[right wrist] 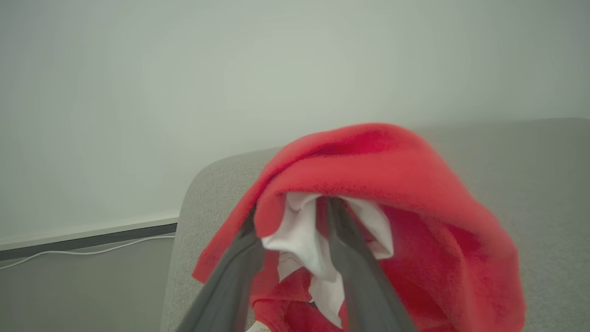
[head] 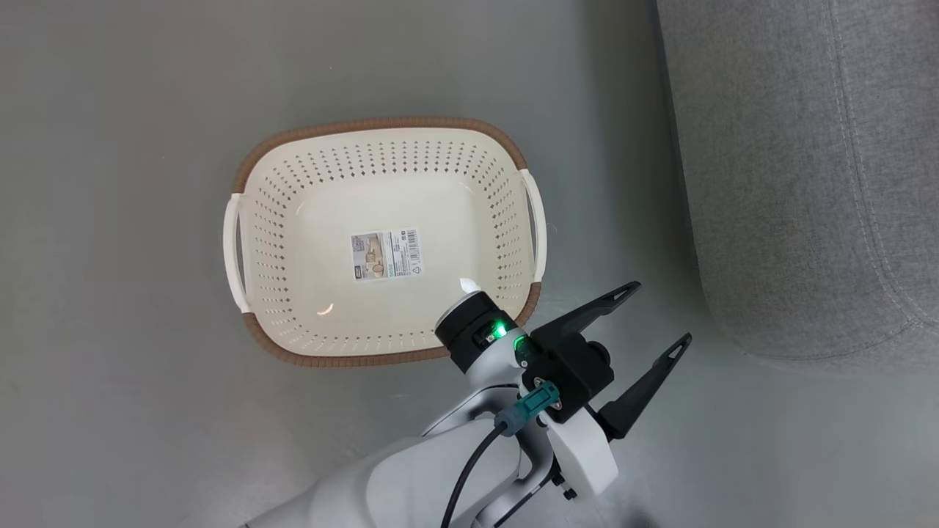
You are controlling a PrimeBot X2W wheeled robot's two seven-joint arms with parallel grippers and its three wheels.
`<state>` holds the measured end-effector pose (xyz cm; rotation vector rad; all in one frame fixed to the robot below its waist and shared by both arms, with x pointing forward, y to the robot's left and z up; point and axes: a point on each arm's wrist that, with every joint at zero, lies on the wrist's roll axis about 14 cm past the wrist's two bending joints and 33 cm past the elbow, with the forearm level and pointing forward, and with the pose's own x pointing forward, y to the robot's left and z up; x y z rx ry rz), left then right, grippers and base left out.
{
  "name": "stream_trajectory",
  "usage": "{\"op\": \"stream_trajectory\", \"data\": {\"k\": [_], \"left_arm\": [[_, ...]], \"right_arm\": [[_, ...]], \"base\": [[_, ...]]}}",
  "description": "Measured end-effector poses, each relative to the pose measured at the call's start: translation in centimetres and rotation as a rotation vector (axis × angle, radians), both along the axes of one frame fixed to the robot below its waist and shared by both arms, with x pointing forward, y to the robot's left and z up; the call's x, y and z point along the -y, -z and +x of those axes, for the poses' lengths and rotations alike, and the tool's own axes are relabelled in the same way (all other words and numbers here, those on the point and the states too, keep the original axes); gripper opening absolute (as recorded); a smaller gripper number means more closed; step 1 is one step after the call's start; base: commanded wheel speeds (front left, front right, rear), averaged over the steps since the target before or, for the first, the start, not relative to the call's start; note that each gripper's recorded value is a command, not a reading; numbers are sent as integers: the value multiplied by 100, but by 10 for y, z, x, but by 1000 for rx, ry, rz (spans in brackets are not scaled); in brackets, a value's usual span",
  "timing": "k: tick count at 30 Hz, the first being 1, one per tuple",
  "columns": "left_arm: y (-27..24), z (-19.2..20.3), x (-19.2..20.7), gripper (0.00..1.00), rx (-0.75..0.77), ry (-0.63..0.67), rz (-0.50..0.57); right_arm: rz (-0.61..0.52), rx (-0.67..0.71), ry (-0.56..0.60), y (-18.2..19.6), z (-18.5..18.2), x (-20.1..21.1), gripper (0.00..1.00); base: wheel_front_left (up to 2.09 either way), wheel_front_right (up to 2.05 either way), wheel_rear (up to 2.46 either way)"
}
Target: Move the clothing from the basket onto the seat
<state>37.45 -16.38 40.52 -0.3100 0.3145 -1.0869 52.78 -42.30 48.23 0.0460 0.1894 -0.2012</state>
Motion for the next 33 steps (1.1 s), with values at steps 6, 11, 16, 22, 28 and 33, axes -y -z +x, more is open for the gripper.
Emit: {"op": "stream_trajectory", "data": {"k": [6,11,16,22,28,33], "left_arm": [[-12,-6,-8,100,8,-38,6],[-27,-3,-19,100,44,-96,7],[-36,-3,-33,100,63,-160,23],[-41,1,-58,100,98,-262,71],[-47,3,-91,100,118,-370,97],[-50,5,-122,100,122,-476,113]], "right_arm": [[6,-20,-30,2,-21,-11,100],[48,-5,-79,2,-32,-35,100],[78,10,-146,3,-43,-66,100],[105,64,-219,-8,-56,-102,100],[146,96,-285,-11,-74,-139,100],[161,141,-320,-22,-82,-160,100]], "base": [[0,0,0],[0,0,0],[0,0,0],[0,0,0],[0,0,0],[0,0,0]]}}
